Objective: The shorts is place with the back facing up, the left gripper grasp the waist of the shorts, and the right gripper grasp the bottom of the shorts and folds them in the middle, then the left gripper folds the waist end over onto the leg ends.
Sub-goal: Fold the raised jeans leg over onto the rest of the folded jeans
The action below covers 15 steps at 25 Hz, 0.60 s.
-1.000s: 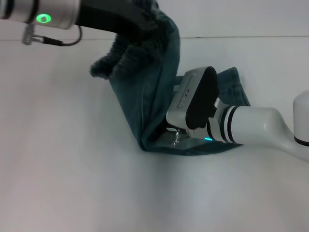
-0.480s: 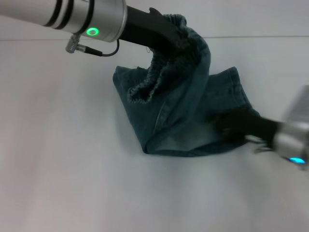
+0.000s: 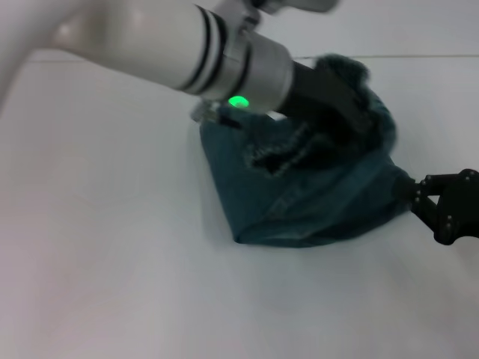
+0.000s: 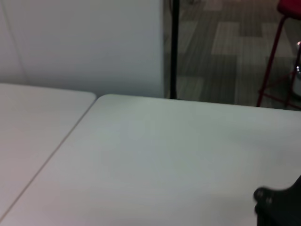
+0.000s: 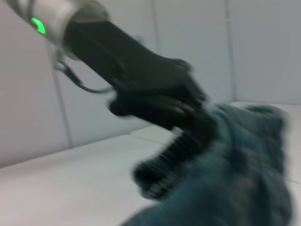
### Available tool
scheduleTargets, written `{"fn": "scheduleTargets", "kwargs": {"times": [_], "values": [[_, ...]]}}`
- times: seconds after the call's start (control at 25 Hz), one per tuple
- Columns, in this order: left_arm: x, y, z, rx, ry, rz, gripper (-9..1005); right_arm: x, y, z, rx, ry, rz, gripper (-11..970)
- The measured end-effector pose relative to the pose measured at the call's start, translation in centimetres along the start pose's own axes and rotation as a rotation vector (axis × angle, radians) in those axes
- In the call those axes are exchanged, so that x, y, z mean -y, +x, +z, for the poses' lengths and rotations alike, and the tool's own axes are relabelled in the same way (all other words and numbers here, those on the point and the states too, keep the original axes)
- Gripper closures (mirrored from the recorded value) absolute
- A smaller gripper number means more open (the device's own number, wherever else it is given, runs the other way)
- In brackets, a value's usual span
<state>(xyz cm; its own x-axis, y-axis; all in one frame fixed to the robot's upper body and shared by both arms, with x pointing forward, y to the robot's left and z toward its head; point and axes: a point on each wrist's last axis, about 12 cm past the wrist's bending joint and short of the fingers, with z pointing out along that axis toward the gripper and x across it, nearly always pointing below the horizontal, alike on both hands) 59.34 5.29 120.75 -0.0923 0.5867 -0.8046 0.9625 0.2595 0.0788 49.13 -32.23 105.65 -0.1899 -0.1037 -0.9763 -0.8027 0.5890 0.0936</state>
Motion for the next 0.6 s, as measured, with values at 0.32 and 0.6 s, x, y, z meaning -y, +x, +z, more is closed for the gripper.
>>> {"fn": "scheduleTargets", "kwargs": {"times": [0.32, 0.6], "values": [[3.6, -1.3, 4.1, 0.094, 0.0, 0.074, 941, -0.8, -1.2, 0.9, -0.038, -0.113, -0.022, 927], [2.5, -0.5, 3.6, 0.116, -0.037, 0.022, 666, -0.9, -1.4, 1.0, -0.06, -0.124, -0.032, 922]]}}
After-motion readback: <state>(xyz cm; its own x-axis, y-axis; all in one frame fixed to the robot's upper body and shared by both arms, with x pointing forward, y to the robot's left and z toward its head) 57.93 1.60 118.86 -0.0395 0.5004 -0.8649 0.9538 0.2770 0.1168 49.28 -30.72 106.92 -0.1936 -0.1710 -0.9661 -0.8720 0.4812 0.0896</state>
